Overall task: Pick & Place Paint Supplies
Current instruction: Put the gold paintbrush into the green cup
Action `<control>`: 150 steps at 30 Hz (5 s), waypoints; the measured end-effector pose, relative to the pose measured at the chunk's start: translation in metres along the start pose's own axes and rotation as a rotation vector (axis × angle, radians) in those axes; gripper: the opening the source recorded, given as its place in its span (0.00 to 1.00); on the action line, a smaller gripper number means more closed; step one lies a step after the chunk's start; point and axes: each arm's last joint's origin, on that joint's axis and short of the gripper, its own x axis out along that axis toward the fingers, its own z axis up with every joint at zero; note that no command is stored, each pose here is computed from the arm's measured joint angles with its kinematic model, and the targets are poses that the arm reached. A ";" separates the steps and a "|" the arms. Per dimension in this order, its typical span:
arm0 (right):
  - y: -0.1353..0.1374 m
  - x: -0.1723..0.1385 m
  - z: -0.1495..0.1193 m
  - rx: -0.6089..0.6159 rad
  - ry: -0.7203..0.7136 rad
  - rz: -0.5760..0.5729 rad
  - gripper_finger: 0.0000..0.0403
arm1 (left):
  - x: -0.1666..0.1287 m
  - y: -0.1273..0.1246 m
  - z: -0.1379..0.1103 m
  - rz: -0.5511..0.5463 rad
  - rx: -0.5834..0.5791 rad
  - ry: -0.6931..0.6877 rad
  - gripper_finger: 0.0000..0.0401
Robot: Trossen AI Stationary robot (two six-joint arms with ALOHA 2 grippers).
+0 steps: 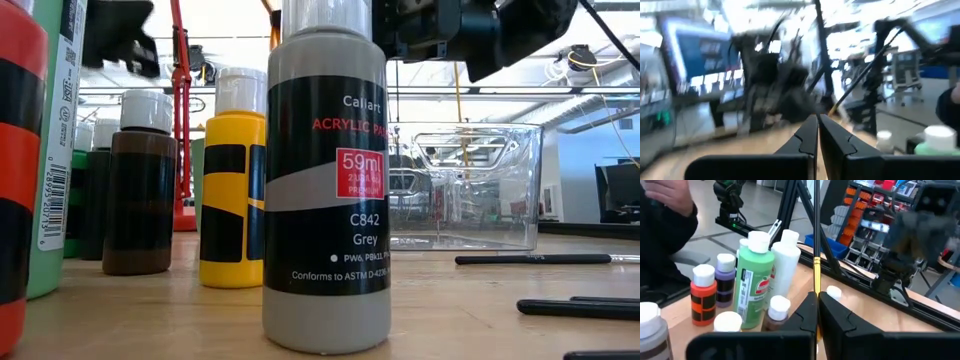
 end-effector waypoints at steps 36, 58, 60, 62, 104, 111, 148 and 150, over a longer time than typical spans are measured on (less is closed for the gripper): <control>-0.014 -0.001 -0.007 -0.048 0.069 -0.203 0.00 | 0.073 -0.026 0.026 -0.111 0.256 -0.063 0.67; -0.016 -0.001 -0.008 -0.050 0.068 -0.205 0.00 | 0.073 -0.025 0.027 -0.090 0.212 -0.057 0.03; -0.016 -0.002 -0.008 -0.050 0.071 -0.204 0.00 | 0.073 -0.025 0.027 -0.054 0.212 -0.047 0.02; -0.016 -0.002 -0.009 -0.051 0.077 -0.205 0.00 | 0.073 -0.023 0.027 0.011 0.217 -0.033 0.01; 0.105 -0.116 0.001 -0.059 0.061 -0.328 0.32 | 0.066 0.043 0.034 0.716 -0.023 0.532 0.00; 0.103 -0.132 -0.003 -0.049 -0.053 -0.364 0.32 | 0.064 0.061 0.009 0.735 -0.082 0.586 0.00; 0.103 -0.132 -0.007 -0.058 -0.027 -0.354 0.32 | 0.071 0.083 -0.035 0.696 -0.176 0.689 0.14; 0.103 -0.132 -0.007 -0.058 -0.027 -0.354 0.32 | 0.071 0.082 -0.032 0.685 -0.160 0.684 0.16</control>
